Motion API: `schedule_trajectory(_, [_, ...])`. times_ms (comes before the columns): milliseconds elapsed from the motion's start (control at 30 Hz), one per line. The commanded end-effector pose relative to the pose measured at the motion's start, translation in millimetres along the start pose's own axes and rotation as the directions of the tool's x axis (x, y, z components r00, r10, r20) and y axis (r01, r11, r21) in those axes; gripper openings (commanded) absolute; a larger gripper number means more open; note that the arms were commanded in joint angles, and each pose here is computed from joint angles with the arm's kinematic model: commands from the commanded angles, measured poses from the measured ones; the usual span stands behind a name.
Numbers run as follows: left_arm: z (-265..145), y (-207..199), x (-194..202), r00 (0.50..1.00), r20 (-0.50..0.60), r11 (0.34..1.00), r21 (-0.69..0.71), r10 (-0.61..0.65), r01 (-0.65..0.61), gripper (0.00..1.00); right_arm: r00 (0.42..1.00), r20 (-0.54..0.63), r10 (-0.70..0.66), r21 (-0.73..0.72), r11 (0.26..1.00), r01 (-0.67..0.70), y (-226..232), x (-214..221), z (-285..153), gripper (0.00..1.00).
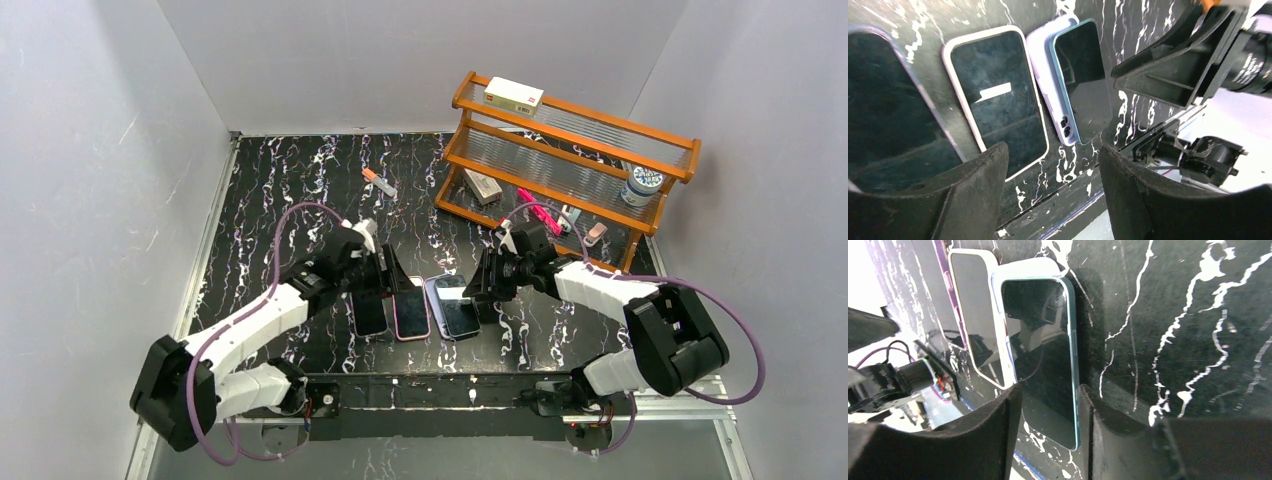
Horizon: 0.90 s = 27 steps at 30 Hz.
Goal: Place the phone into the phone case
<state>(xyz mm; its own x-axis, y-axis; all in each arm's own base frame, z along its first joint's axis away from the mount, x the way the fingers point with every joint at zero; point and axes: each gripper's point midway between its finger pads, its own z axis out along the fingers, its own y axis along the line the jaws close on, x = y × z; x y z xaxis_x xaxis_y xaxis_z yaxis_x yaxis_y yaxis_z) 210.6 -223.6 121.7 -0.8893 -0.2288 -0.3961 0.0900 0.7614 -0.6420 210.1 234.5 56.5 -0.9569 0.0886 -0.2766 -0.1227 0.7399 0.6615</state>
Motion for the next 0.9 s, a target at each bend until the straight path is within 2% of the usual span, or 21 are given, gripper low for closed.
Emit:
schedule_trajectory(0, [22.8, -12.0, 7.1, 0.999, 0.045, 1.000, -0.004, -0.012, 0.012, 0.63, 0.999, -0.017, -0.034, -0.138, 0.990, 0.032, 22.2, -1.6, 0.7, 0.48])
schedule_trajectory(100, [38.8, -12.9, 18.0, 1.000, 0.029, 1.000, -0.016, -0.003, 0.004, 0.61, 1.000, -0.013, -0.025, -0.137, 0.990, 0.023, 20.1, -0.7, 1.5, 0.42])
schedule_trajectory(200, [52.5, -18.3, 23.7, 1.000, 0.024, 1.000, 0.006, 0.003, -0.003, 0.57, 1.000, -0.024, -0.007, -0.135, 0.991, 0.004, 15.9, 4.1, 3.9, 0.39])
schedule_trajectory(333, [68.3, -28.4, 34.6, 0.999, -0.002, 0.999, 0.026, 0.034, -0.033, 0.54, 1.000, -0.017, 0.007, -0.116, 0.993, -0.009, 10.6, 5.4, 5.4, 0.39])
schedule_trajectory(433, [79.1, -32.1, 39.7, 0.999, -0.012, 0.999, 0.021, 0.049, -0.049, 0.52, 1.000, 0.005, 0.023, -0.073, 0.997, -0.022, 3.3, 3.4, 4.2, 0.43])
schedule_trajectory(567, [92.9, -23.5, 44.2, 0.998, -0.009, 0.998, -0.031, 0.056, -0.056, 0.51, 0.999, 0.025, 0.043, -0.046, 0.998, -0.042, -3.5, 1.5, 2.0, 0.45])
schedule_trajectory(867, [112.9, -23.8, 54.0, 0.995, -0.025, 0.994, -0.050, 0.099, -0.100, 0.52, 0.993, 0.049, 0.110, -0.030, 0.994, -0.109, -19.5, 5.9, -5.1, 0.42])
